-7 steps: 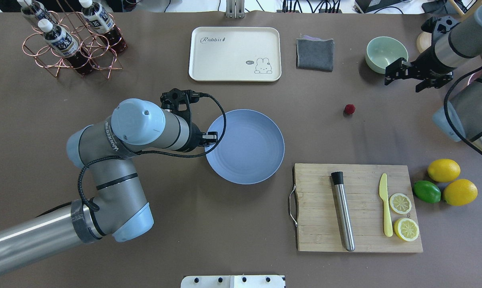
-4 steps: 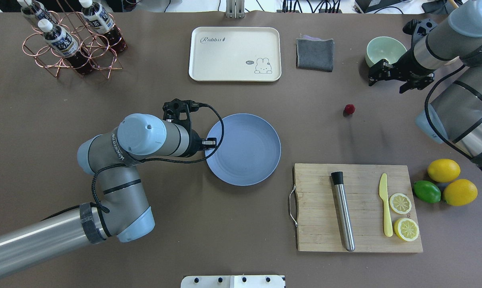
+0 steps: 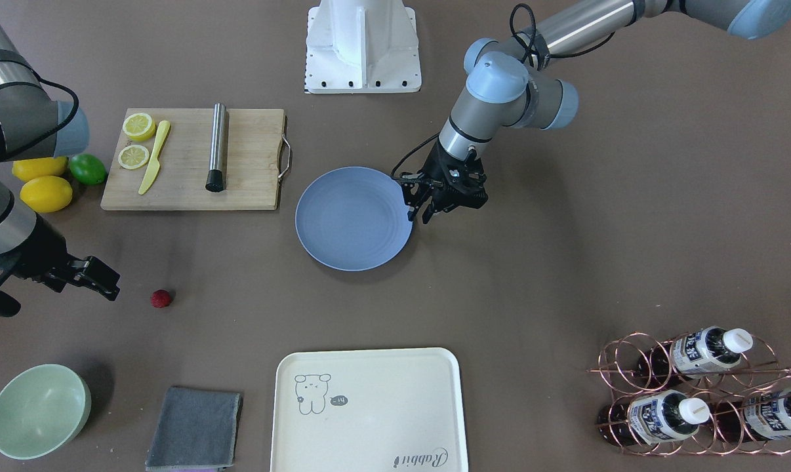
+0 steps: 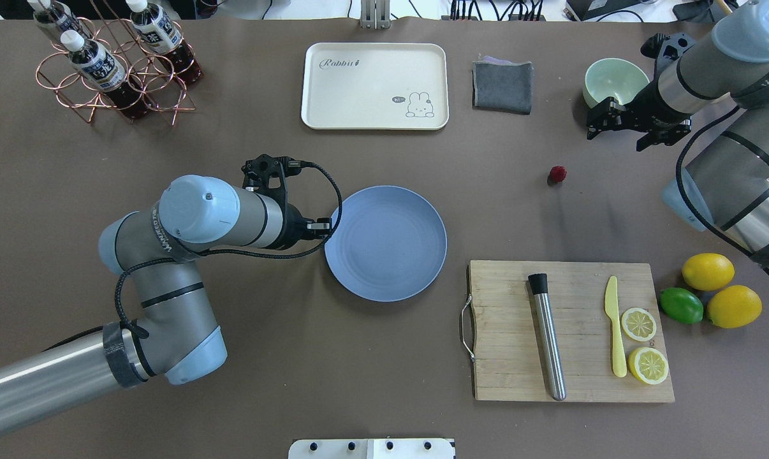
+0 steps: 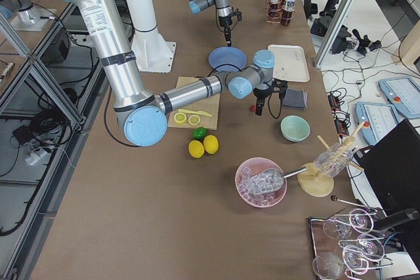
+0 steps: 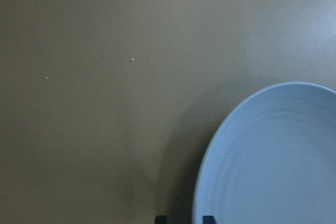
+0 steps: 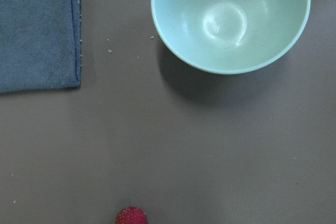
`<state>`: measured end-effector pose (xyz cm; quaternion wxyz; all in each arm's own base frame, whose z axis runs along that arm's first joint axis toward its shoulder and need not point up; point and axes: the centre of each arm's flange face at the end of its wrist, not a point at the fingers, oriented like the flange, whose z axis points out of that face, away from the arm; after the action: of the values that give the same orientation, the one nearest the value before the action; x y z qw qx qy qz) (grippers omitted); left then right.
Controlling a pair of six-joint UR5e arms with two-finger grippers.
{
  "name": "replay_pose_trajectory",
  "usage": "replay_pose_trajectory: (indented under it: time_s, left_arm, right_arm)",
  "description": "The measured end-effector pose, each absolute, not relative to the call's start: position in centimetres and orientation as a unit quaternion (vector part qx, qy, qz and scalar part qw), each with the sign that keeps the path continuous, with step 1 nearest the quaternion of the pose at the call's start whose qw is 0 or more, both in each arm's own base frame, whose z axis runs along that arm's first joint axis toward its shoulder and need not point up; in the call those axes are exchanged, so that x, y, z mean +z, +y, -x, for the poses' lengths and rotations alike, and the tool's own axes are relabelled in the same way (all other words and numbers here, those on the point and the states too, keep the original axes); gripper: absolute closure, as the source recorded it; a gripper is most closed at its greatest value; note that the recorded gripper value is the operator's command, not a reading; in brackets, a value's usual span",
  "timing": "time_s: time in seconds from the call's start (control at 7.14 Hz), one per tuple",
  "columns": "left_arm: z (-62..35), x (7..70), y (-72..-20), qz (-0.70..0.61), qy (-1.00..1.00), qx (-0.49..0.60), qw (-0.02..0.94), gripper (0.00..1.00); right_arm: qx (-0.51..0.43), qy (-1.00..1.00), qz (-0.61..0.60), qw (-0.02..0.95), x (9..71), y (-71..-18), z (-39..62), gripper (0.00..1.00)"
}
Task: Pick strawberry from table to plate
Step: 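Push the blue plate inward with the left gripper while the right approaches the strawberry, then grasp the red strawberry with the right gripper while the left arm withdraws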
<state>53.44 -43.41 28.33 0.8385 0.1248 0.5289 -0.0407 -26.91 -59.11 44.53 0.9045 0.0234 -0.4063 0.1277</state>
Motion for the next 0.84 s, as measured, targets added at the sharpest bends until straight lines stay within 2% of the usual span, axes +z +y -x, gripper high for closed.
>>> replay_pose_trajectory:
  time_s: [0.28, 0.84]
  left_arm:
    - [-51.5, 28.0, -43.8, -0.122, 0.536, -0.041, 0.834, 0.02]
    - [-45.6, 26.7, -47.8, -0.128, 0.547, -0.025, 0.827, 0.02]
  right_arm:
    - [0.129, -0.406, -0.022, 0.904, 44.7, -58.9, 26.9, 0.0]
    - [0.113, -0.401, -0.013, 0.909, 44.3, -57.3, 31.3, 0.0]
